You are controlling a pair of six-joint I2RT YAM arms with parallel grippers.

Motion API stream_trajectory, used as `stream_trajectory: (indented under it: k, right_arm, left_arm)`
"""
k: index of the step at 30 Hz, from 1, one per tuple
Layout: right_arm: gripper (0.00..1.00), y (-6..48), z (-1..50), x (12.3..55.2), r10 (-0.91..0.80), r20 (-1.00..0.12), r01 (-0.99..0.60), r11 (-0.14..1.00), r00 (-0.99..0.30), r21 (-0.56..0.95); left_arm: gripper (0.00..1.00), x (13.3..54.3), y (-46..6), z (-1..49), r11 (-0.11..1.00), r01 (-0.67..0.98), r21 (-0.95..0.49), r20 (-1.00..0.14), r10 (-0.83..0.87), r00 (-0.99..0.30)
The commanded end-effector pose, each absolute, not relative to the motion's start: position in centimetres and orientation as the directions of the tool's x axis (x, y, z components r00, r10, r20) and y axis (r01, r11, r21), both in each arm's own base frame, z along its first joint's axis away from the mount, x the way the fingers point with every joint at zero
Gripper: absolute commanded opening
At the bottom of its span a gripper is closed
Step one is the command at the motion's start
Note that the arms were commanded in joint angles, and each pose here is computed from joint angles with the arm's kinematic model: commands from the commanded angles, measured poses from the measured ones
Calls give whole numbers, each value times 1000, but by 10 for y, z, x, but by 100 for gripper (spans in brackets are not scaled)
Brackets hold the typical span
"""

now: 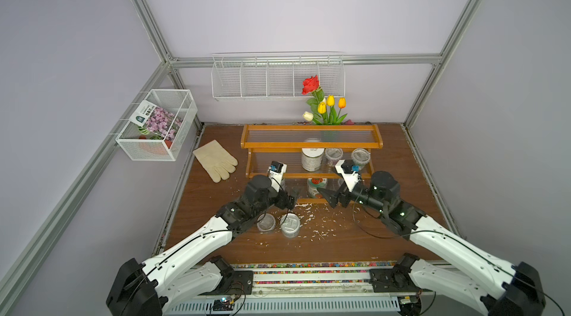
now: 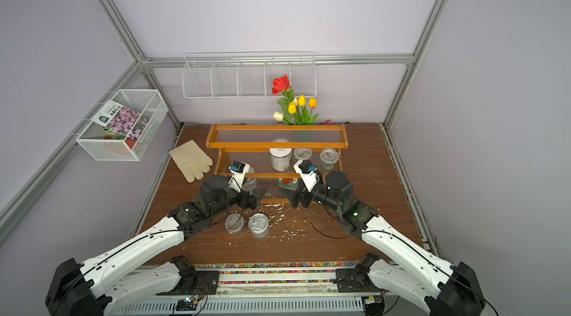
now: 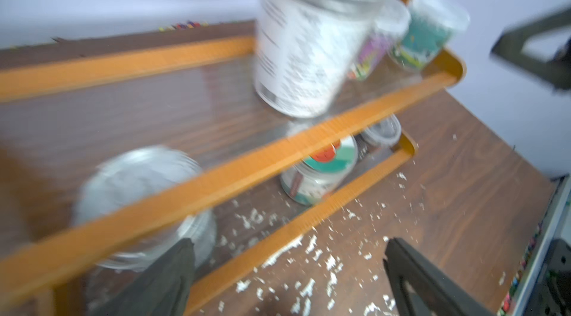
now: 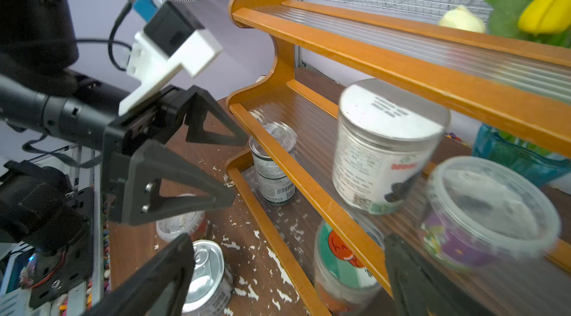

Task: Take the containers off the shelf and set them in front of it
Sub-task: 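Place the container at the center of the board, then pick up a container from the shelf.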

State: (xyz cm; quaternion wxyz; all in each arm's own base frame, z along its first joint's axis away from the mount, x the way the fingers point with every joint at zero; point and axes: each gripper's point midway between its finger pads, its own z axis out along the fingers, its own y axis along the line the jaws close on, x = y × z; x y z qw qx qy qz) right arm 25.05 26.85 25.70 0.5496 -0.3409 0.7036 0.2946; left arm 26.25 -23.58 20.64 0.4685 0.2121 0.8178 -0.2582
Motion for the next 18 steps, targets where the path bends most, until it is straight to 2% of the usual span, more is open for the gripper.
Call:
stream_trajectory:
  k: [1, 11, 18]
  right_arm:
    - [98, 275, 291, 279, -40, -996, -706, 708, -75, 25]
    - [98, 285, 281, 335, -15, -997, -519, 855, -79, 28]
    - [98, 290, 275, 357, -36, -997, -458, 889, -73, 1]
  left_arm:
    - [99, 261, -228, 219, 725, 638, -260, -876, 101, -472]
    - [99, 289, -191, 228, 761, 580, -291, -884, 18, -467]
    - [99, 286, -191, 219, 751, 583, -310, -869, 26, -495]
